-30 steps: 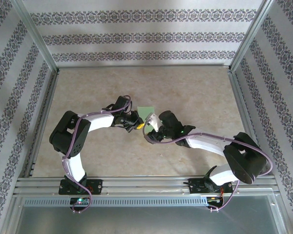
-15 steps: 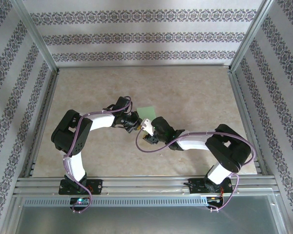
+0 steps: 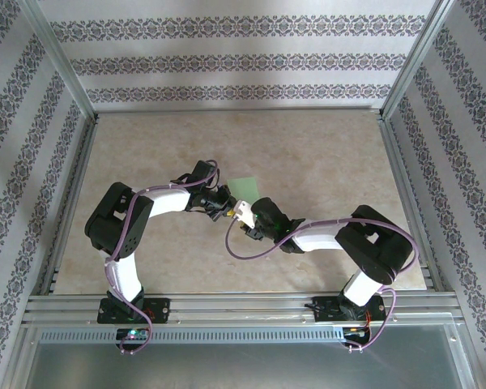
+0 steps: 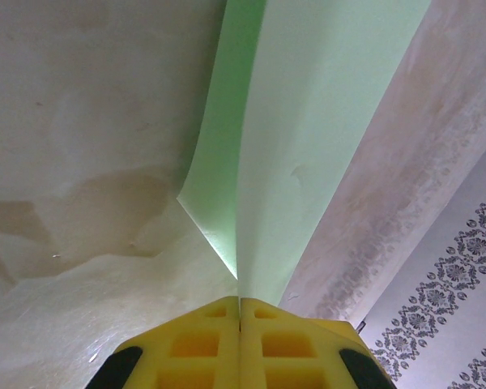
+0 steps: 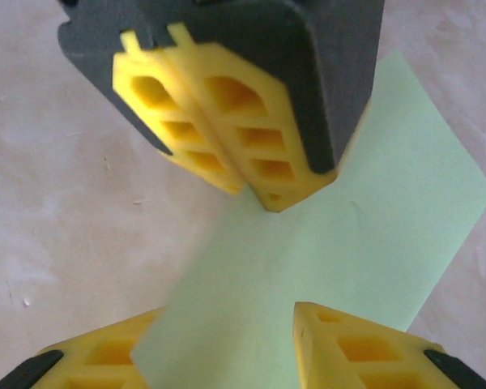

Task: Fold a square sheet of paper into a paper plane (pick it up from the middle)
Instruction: Third fold the triangle at the center of the table.

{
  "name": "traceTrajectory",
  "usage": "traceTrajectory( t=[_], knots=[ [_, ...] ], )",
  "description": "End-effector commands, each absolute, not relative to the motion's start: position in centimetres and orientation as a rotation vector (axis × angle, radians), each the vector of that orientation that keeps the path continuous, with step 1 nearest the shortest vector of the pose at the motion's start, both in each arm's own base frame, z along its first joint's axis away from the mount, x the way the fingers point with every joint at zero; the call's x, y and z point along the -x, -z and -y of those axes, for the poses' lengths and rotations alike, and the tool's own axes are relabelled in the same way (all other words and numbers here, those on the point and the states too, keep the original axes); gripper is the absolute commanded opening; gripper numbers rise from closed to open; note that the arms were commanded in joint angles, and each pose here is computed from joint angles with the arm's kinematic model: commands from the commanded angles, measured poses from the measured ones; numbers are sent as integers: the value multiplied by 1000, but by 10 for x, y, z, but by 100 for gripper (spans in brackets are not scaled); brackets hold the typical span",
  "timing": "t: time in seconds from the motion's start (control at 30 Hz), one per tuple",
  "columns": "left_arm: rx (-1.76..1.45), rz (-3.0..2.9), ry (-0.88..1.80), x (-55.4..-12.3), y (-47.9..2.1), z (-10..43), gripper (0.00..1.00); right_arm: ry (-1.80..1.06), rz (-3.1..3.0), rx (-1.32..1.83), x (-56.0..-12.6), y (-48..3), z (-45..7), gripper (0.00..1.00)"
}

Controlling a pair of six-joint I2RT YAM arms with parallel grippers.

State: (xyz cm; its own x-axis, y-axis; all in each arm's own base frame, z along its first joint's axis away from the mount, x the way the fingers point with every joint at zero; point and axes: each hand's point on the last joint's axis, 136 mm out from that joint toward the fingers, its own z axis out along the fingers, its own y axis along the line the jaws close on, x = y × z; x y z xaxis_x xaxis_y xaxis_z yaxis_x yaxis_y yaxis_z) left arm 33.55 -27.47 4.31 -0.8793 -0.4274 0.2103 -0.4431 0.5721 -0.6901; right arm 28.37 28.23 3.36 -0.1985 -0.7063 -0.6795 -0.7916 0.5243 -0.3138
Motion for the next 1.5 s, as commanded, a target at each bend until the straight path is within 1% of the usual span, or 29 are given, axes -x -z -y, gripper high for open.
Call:
traceTrajectory(
  t=[0.0, 0.23, 0.3, 0.4, 0.53, 0.6, 0.67, 0.73, 0.83, 0.93, 1.0, 1.1, 1.47],
  knots=[
    [-815, 2748, -1227, -341, -44, 270, 2, -192, -1915, 1218, -276, -43, -289, 37],
    [-807, 2750, -1230, -340, -45, 271, 3, -217, -1905, 1204, -274, -49, -290, 36],
    [-809, 2749, -1229, -340, -45, 271, 3, -220, -1906, 1204, -274, -49, -291, 34],
    [-810, 2751, -1235, -340, -47, 270, 4, -229, -1907, 1211, -273, -48, -292, 27],
    [-826, 2770, -1224, -342, -48, 260, 13, -273, -1914, 1230, -268, -46, -296, 16],
    [-854, 2791, -1196, -343, -47, 246, 21, -305, -1923, 1241, -264, -45, -298, 13],
    [-870, 2835, -1157, -346, -48, 230, 29, -361, -1941, 1251, -258, -45, -302, 11],
    [-864, 2888, -1134, -350, -54, 216, 34, -438, -1967, 1259, -249, -45, -306, 10],
    [-767, 2977, -1171, -358, -74, 212, 38, -565, -2013, 1241, -239, -47, -313, 9],
    [-639, 3036, -1241, -364, -93, 220, 41, -696, -2058, 1197, -230, -51, -319, 9],
    [-572, 3049, -1273, -364, -98, 229, 41, -776, -2081, 1160, -226, -56, -322, 9],
    [-503, 3048, -1222, -358, -89, 241, 40, -864, -2111, 1107, -225, -61, -326, 9],
    [-373, 3051, -928, -348, -40, 251, 25, -1005, -2198, 964, -230, -62, -328, 9]
  ],
)
